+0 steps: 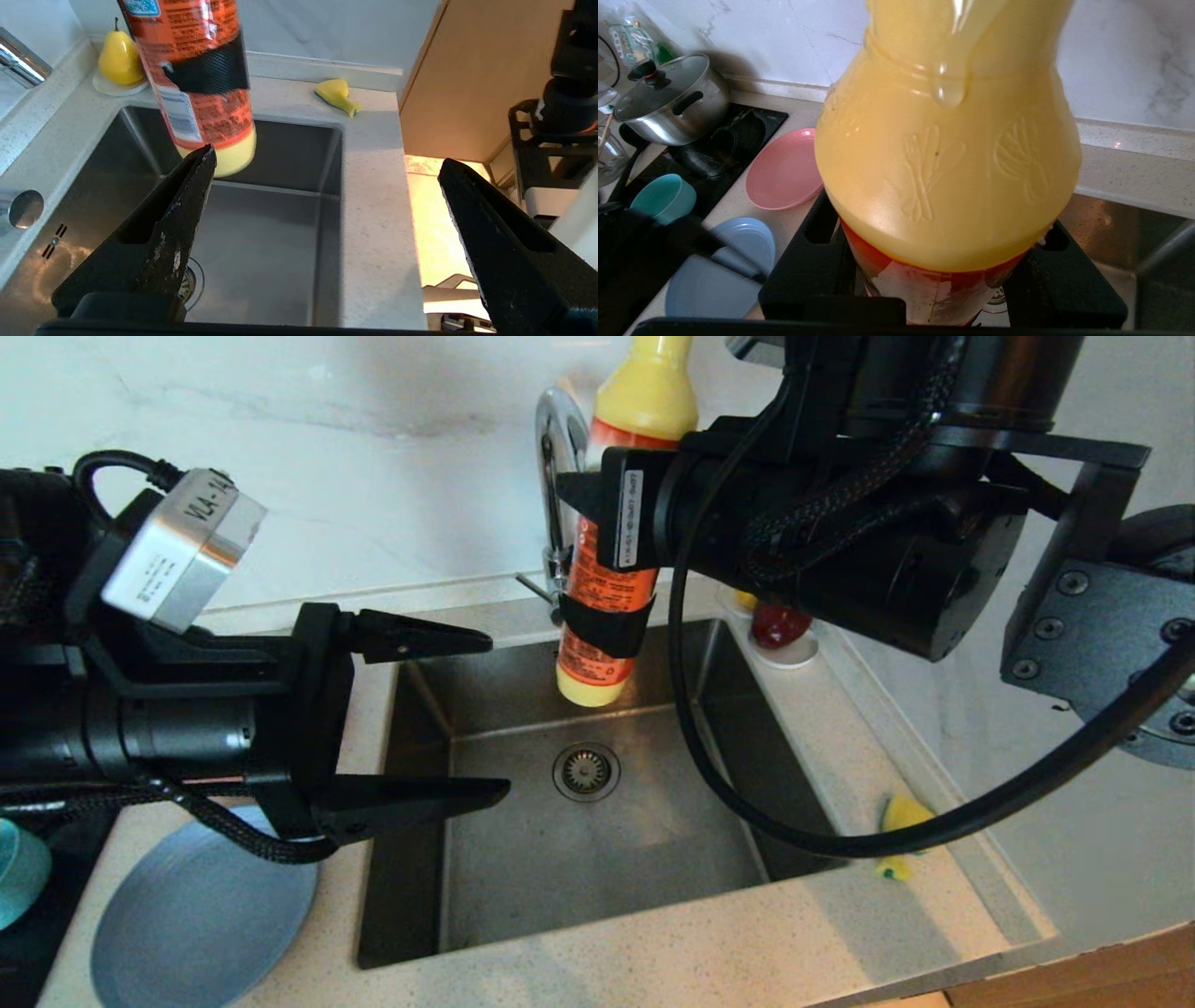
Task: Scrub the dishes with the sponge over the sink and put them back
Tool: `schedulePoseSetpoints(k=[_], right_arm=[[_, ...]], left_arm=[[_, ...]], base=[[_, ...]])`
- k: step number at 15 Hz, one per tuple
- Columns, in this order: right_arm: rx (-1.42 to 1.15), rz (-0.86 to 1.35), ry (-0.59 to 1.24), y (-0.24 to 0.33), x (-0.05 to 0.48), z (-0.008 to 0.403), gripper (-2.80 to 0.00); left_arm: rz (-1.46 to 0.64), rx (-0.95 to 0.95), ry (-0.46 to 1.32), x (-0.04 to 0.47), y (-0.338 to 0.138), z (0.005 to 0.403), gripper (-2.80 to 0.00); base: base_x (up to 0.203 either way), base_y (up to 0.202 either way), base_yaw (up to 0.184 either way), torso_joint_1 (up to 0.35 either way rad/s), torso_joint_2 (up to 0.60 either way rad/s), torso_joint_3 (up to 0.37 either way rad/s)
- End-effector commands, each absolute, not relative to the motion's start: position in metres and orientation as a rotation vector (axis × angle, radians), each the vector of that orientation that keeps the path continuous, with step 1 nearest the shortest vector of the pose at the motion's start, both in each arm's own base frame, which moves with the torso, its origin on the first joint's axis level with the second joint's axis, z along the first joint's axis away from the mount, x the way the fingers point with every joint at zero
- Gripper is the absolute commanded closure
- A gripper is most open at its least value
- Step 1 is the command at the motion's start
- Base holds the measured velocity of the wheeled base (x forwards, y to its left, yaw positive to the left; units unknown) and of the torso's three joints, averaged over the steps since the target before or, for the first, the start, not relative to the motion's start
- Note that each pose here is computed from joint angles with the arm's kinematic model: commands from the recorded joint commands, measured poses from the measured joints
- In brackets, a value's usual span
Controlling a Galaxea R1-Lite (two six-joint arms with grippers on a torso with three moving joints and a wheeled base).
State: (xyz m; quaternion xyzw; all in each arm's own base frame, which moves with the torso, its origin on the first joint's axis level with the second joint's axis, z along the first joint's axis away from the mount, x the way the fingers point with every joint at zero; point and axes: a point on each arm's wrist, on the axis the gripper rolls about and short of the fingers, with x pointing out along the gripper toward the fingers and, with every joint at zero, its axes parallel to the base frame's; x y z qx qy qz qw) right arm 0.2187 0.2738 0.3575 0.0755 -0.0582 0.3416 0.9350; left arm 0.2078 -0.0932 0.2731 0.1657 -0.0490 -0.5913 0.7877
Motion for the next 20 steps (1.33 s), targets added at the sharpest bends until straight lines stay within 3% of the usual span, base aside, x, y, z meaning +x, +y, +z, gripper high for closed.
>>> schedulePoseSetpoints(k=[1, 20], right_arm=[[0.165, 0.717, -0.114, 0.278, 0.215, 0.357, 0.00], [0.176, 0.744, -0.093, 0.281, 0.209, 0.357, 0.00]], left_arm=[[-1.287, 0.354, -0.097, 0.219, -0.099, 0.271, -2.80], [-1.368, 0.338, -0.144, 0.253, -0.147, 0.291, -2.80]], base=[[0.000, 0.000, 0.000, 0.000, 0.00, 0.000], [0.000, 0.000, 0.000, 0.000, 0.00, 0.000]])
